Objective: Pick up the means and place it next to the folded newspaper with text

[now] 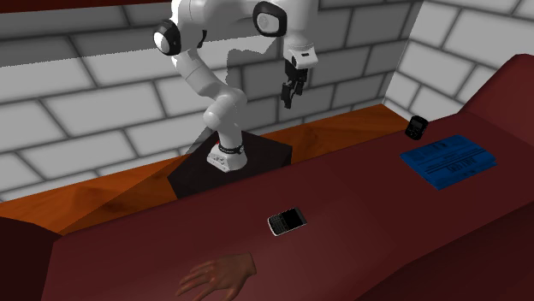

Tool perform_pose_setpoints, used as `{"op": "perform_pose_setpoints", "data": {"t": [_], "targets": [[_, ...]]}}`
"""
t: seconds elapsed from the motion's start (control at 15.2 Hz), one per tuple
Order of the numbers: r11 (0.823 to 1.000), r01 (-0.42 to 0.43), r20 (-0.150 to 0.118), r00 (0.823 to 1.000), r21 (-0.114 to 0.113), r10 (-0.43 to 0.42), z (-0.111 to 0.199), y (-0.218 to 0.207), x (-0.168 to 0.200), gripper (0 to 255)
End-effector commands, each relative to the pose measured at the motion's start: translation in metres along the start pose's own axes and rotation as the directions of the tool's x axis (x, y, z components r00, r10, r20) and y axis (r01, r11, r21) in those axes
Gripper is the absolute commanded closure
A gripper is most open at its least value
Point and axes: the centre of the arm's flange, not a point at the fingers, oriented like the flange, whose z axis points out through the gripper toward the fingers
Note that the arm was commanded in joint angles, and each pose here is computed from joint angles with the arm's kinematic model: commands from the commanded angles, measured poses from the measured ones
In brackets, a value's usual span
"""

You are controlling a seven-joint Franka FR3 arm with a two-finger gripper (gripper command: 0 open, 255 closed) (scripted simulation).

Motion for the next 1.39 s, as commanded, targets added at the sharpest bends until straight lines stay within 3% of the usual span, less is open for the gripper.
{"op": "perform_pose_setpoints", "data": {"t": [0.0,0.33,0.66,0.99,1.32], "targets": [[1.0,0.0,0.0,1.0,0.0,0.0,0.0,0.0,0.0,0],[0.993,0.115,0.0,0.993,-0.01,-0.115,0.02,0.06,0.011,0],[0.973,0.229,0.002,0.973,-0.02,-0.229,0.039,0.119,0.029,0],[0.94,0.339,0.005,0.941,-0.03,-0.339,0.058,0.176,0.054,0],[0.895,0.445,0.009,0.895,-0.039,-0.445,0.076,0.229,0.085,0]]}}
